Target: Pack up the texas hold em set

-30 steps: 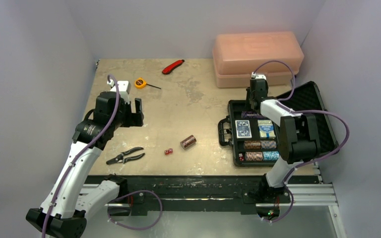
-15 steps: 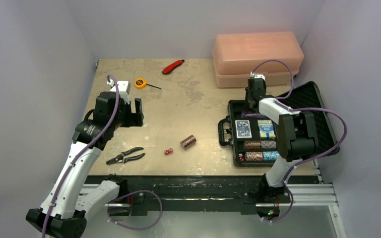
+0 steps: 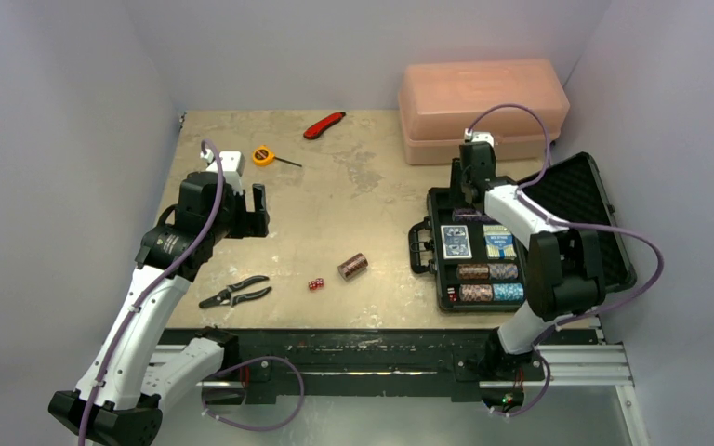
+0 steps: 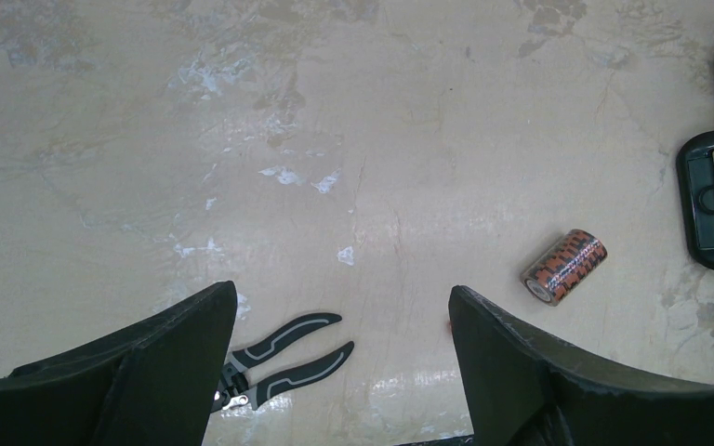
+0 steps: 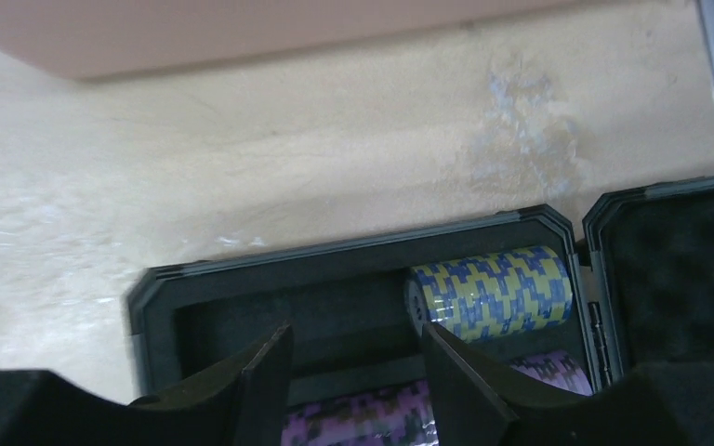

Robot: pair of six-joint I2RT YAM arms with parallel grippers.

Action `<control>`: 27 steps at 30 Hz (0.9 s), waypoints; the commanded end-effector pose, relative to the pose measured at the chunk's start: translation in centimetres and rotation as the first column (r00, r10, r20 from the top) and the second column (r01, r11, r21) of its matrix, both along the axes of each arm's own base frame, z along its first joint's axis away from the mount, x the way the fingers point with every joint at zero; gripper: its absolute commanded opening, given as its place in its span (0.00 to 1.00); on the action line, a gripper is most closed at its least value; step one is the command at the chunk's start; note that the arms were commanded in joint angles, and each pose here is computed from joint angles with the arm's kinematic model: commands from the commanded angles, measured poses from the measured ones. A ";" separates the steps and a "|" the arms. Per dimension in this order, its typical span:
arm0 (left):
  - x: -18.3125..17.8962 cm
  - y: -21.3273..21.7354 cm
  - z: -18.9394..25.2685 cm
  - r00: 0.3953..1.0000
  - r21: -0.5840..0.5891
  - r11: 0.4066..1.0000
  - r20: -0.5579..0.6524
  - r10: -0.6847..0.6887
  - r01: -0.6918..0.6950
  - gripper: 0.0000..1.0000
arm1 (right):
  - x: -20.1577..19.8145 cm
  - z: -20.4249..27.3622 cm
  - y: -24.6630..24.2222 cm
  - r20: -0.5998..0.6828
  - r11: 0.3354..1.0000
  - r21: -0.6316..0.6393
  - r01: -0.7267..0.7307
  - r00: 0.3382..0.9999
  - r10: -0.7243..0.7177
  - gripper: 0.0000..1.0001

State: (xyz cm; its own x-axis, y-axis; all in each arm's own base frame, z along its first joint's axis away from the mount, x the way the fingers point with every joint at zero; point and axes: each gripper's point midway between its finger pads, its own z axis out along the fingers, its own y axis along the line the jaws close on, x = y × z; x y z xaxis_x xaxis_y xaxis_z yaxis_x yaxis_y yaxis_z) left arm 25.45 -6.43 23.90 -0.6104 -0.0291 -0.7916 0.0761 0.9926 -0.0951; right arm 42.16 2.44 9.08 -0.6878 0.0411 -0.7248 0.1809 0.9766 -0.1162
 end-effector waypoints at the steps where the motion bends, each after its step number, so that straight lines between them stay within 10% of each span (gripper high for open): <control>1: 0.4 0.0 0.8 0.999 -0.002 1.000 0.039 0.006 -0.006 0.84 | 0.9 7.5 2.5 0.155 1.000 0.014 -0.007 0.988 0.004 0.60; 12: 0.3 0.1 1.1 0.999 -0.004 1.000 0.051 0.009 -0.009 0.84 | -1.4 15.4 8.4 0.316 0.973 0.089 -0.213 0.933 0.176 0.74; 27: 0.1 0.3 1.5 0.998 -0.005 1.000 0.067 0.014 -0.013 0.84 | -7.3 25.9 14.1 0.634 0.782 0.194 -0.593 0.683 0.361 0.98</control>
State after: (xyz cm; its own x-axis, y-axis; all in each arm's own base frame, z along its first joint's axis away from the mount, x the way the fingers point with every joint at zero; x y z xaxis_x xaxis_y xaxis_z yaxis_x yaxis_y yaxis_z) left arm 25.21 -6.22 24.43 -0.5926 -0.0342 -0.8048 0.0724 0.9928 -0.0956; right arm 36.43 14.31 31.40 -0.2751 0.0950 -0.9567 -0.2613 0.9503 0.1695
